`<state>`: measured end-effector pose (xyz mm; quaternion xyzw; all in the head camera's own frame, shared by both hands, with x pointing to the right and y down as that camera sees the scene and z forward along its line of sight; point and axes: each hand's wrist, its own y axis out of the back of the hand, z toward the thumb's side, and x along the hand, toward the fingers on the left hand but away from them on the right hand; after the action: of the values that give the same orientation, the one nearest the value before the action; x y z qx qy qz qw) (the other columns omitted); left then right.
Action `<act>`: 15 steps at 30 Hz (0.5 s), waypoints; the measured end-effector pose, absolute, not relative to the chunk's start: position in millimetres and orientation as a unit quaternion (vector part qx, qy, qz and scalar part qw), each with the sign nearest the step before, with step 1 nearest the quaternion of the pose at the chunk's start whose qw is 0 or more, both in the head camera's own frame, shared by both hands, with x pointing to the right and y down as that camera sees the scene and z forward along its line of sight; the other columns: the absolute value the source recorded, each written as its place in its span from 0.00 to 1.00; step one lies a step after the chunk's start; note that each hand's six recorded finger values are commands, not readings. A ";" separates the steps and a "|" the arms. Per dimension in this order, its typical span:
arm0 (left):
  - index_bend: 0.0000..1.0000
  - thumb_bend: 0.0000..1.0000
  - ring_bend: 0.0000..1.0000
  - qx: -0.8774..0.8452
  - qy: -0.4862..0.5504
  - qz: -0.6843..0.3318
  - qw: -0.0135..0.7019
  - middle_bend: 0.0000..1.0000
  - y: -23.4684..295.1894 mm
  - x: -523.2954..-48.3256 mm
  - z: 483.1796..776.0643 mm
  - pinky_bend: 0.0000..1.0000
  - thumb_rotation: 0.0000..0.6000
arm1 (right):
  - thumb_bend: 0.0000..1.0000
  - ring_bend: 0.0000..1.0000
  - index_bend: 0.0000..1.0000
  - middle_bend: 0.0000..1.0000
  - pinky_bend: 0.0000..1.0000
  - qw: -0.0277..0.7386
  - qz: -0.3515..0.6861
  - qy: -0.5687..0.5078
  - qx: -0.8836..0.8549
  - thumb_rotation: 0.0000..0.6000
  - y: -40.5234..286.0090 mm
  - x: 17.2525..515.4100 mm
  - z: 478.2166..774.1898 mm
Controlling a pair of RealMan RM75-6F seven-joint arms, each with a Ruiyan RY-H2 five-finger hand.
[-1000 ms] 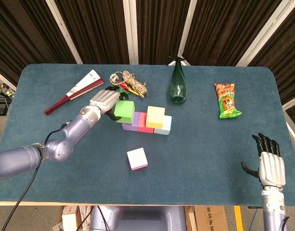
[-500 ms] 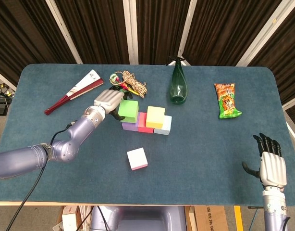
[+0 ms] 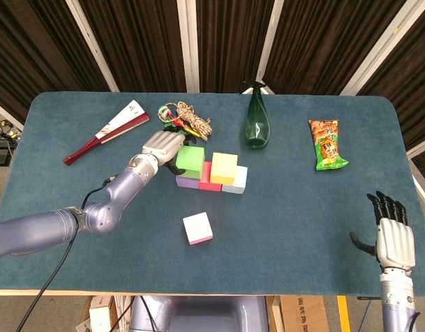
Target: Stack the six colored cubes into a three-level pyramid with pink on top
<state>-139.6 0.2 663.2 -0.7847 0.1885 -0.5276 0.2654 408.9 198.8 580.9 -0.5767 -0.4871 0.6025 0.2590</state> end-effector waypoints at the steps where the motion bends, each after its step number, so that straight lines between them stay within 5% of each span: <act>1: 0.22 0.30 0.00 -0.785 0.187 -0.527 0.266 0.28 0.8 -138.3 664.2 0.00 1.00 | 0.27 0.08 0.14 0.10 0.01 0.259 0.602 -0.487 -0.577 1.00 198.8 408.9 580.9; 15: 0.22 0.30 0.00 -0.788 0.184 -0.521 0.272 0.28 3.5 -127.4 666.6 0.00 1.00 | 0.27 0.08 0.14 0.10 0.01 0.259 0.603 -0.491 -0.573 1.00 197.6 410.4 580.6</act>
<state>-127.4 3.5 666.6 -0.7880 0.1844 -0.5207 0.2721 410.4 197.6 580.6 -0.5732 -0.4910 0.6028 0.2588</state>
